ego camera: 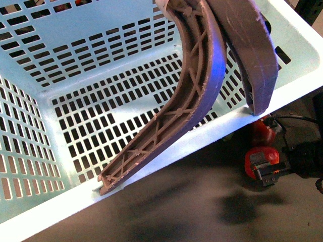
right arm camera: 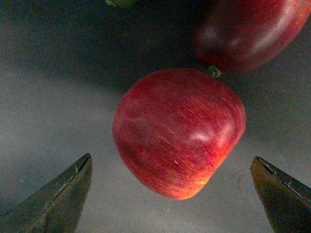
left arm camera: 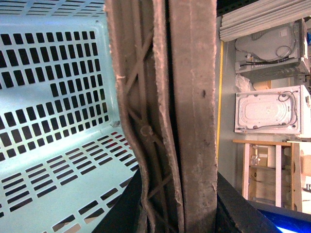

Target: Pick apple with right arm and hold basket with left

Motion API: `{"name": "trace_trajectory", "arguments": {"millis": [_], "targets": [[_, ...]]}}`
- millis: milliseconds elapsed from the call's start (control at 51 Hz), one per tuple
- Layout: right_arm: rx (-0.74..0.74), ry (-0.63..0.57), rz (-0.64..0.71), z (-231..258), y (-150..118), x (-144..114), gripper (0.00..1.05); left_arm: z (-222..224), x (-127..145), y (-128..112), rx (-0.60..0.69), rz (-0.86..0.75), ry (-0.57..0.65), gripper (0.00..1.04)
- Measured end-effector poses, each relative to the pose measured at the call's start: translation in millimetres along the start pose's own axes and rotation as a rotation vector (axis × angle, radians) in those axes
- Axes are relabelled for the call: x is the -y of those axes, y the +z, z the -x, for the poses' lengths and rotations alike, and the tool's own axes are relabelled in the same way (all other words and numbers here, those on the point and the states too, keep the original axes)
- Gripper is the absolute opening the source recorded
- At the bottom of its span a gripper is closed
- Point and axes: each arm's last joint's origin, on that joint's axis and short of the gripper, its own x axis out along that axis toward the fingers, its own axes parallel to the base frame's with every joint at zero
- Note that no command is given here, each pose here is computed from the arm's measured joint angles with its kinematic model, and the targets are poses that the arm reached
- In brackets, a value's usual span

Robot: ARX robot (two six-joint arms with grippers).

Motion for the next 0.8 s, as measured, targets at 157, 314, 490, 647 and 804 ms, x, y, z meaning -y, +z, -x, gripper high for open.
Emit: {"name": "trace_trajectory", "arguments": {"millis": [157,314,490,647,804], "targets": [[-0.024,0.004,0.011,-12,4,-3,0.96,0,0,0,0.000,0.000,0.000,0.20],[-0.037,-0.003,0.014,-19,6,-3,0.96,0,0,0,0.000,0.000,0.000,0.20],[-0.044,-0.004,0.019,-28,9,-4,0.96,0,0,0,0.000,0.000,0.000,0.20],[-0.057,-0.006,0.019,-33,7,-5,0.96,0,0,0,-0.001,0.000,0.000,0.20],[-0.059,-0.009,0.015,-34,6,-3,0.96,0,0,0,0.000,0.000,0.000,0.20]]}}
